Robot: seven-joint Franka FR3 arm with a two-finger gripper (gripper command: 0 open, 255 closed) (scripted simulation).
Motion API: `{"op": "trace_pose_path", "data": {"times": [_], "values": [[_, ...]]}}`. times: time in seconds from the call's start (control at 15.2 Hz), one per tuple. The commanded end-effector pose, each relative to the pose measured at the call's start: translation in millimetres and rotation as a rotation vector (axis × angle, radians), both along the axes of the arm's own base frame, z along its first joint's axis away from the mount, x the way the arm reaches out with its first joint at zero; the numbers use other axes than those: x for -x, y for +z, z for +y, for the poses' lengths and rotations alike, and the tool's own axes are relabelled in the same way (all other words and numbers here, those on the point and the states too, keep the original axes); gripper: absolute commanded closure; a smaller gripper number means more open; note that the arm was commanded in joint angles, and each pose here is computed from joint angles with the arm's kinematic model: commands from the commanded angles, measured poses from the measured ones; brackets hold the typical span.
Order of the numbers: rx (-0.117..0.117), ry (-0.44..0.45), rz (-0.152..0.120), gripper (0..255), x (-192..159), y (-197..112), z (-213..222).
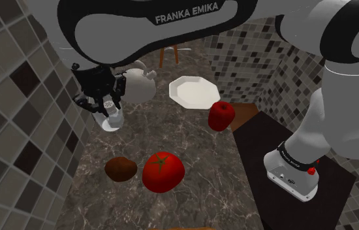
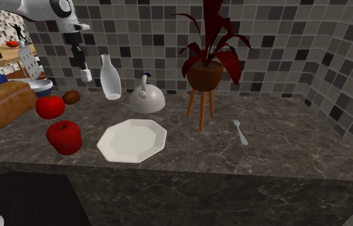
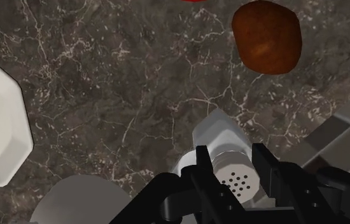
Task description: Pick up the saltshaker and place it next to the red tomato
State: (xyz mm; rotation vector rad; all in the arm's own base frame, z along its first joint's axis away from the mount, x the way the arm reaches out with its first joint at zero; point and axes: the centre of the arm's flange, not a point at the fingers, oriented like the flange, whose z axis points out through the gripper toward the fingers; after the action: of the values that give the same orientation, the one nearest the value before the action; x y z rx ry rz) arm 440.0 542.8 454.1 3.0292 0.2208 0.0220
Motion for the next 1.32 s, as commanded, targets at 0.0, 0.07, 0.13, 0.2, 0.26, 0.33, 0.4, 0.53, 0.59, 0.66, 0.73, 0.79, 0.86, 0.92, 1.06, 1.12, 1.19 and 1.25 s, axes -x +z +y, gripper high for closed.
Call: {"op": "trace_pose_path", "data": {"times": [0.0, 0.07, 0.13, 0.2, 0.26, 0.33, 0.4, 0.53, 0.59, 0.66, 0.73, 0.79, 0.86, 0.92, 1.06, 1.12, 1.19, 1.25], "values": [[-0.001, 0.0, 0.0, 255, -0.2, -10.5, 0.7], [-0.001, 0.0, 0.0, 255, -0.2, -15.7, 0.7], [-0.001, 0.0, 0.0, 255, -0.2, -21.0, 0.7], [-0.001, 0.0, 0.0, 255, -0.2, -26.3, 0.7], [-0.001, 0.0, 0.0, 255, -0.2, -31.6, 0.7], [-0.001, 0.0, 0.0, 255, -0.2, -36.9, 0.7], [-0.001, 0.0, 0.0, 255, -0.2, -42.1, 0.7], [-0.001, 0.0, 0.0, 255, -0.2, -52.7, 0.7], [-0.001, 0.0, 0.0, 255, -0.2, -58.0, 0.7], [-0.001, 0.0, 0.0, 255, -0.2, -63.3, 0.7], [-0.001, 0.0, 0.0, 255, -0.2, -68.5, 0.7], [-0.001, 0.0, 0.0, 255, -0.2, -73.8, 0.7], [-0.001, 0.0, 0.0, 255, -0.2, -79.1, 0.7], [-0.001, 0.0, 0.0, 255, -0.2, -84.4, 0.7], [-0.001, 0.0, 0.0, 255, -0.2, -94.9, 0.7], [-0.001, 0.0, 0.0, 255, -0.2, -100.2, 0.7], [-0.001, 0.0, 0.0, 255, -0.2, -105.5, 0.7], [-0.001, 0.0, 0.0, 255, -0.2, -110.8, 0.7]]}}
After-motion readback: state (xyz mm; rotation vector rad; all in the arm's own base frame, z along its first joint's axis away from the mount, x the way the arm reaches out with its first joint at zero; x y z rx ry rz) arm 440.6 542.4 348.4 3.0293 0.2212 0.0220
